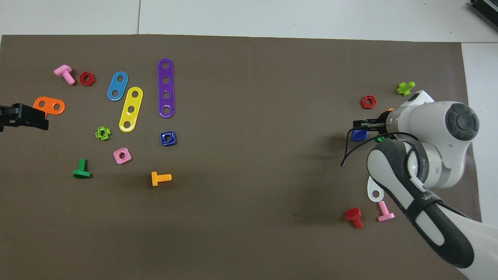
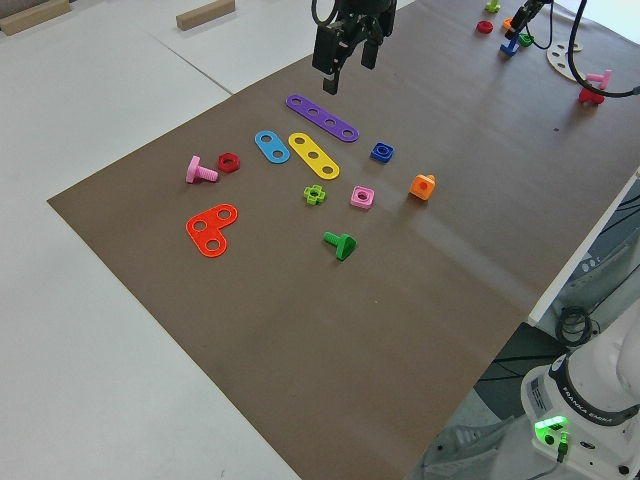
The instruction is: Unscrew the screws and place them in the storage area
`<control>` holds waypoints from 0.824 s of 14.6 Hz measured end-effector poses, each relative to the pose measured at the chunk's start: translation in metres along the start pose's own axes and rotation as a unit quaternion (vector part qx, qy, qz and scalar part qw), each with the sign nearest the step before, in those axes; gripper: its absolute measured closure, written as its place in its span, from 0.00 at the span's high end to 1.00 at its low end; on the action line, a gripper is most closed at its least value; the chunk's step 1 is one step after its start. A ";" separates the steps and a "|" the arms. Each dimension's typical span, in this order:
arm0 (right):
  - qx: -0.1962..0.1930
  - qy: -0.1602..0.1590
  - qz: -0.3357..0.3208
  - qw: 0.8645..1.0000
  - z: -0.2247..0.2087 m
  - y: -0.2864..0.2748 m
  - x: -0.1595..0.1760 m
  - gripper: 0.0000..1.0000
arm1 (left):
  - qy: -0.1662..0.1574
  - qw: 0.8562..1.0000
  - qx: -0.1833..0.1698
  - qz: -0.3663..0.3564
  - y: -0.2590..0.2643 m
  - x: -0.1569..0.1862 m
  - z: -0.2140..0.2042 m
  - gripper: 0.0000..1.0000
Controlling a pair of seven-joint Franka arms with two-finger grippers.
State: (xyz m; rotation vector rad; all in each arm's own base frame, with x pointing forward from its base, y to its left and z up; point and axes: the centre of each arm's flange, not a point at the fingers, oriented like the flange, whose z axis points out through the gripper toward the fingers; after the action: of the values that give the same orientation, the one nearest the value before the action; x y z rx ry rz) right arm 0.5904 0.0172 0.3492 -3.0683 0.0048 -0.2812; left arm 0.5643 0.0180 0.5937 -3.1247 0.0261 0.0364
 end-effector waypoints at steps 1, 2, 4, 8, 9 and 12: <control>0.000 -0.009 0.010 1.000 -0.020 0.006 0.010 0.89 | 0.000 1.000 0.000 0.000 0.000 0.000 0.000 1.00; 0.001 -0.020 0.022 1.000 -0.046 0.014 0.021 0.98 | 0.000 1.000 0.000 0.000 0.000 0.000 0.000 1.00; -0.003 -0.037 0.043 0.998 -0.107 0.035 0.037 1.00 | 0.000 1.000 0.000 0.000 0.000 0.000 0.000 1.00; -0.009 -0.062 0.065 0.996 -0.210 0.061 0.025 1.00 | 0.000 1.000 0.000 0.000 0.000 0.000 0.000 1.00; -0.017 -0.068 0.070 0.995 -0.230 0.062 0.017 1.00 | 0.000 1.000 0.000 0.000 0.000 0.000 0.000 1.00; -0.038 -0.089 0.080 0.992 -0.290 0.060 -0.001 1.00 | 0.000 1.000 0.000 0.000 0.000 0.000 0.000 1.00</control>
State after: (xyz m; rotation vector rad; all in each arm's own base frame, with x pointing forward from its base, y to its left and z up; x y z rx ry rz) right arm 0.5365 -0.0598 0.6299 -3.1317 0.2561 0.0009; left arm 0.5643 0.0180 0.5937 -3.1246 0.0260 0.0364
